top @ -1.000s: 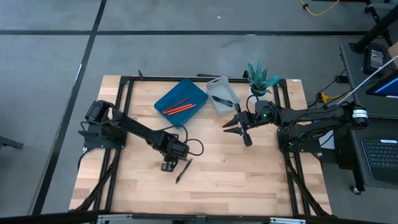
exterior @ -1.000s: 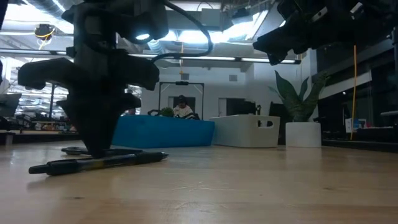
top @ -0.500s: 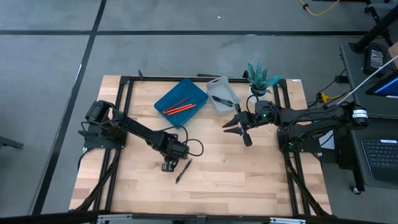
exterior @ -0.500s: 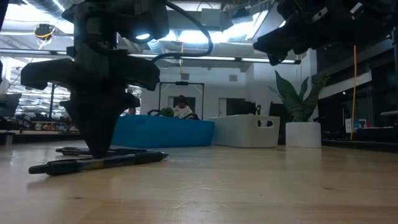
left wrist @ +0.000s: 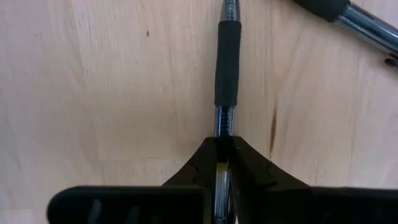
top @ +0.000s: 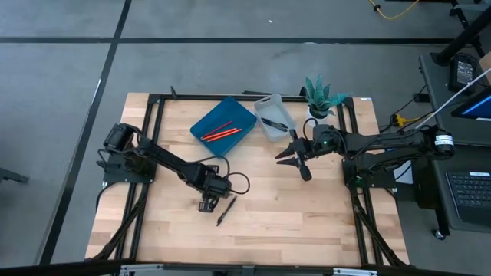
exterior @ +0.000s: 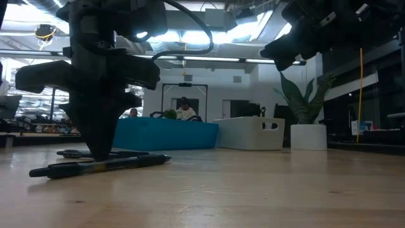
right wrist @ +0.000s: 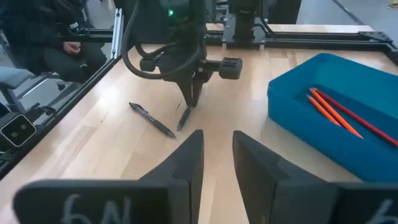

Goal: Sort pens & pencils
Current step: Put the black pen into the gray bin

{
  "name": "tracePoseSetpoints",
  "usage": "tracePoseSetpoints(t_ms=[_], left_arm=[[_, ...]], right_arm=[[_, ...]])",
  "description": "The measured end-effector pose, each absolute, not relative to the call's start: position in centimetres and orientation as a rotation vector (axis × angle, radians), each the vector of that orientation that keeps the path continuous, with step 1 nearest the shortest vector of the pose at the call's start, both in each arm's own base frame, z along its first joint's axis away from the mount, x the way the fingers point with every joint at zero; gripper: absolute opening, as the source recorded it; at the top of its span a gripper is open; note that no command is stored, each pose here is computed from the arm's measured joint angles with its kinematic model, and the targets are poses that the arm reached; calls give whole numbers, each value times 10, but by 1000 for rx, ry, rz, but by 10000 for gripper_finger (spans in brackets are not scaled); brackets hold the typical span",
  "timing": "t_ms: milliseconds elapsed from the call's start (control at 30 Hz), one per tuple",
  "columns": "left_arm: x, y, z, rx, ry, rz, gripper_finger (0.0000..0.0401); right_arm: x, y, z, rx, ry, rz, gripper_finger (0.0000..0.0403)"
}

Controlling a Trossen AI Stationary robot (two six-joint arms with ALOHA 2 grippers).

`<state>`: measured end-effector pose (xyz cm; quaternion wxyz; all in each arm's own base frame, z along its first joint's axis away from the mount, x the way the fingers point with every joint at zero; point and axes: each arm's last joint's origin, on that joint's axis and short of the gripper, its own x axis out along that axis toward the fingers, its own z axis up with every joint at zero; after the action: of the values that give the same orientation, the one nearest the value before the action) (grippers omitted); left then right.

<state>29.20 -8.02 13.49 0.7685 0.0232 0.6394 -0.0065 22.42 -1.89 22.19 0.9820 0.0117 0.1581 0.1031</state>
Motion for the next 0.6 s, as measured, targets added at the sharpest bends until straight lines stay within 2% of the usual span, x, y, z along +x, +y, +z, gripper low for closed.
tracePoseSetpoints(t_ms=[600], left_arm=[[285,-78,152,138,1338,48,18]], right_arm=[[224,-19,222,-10,314,210,87]])
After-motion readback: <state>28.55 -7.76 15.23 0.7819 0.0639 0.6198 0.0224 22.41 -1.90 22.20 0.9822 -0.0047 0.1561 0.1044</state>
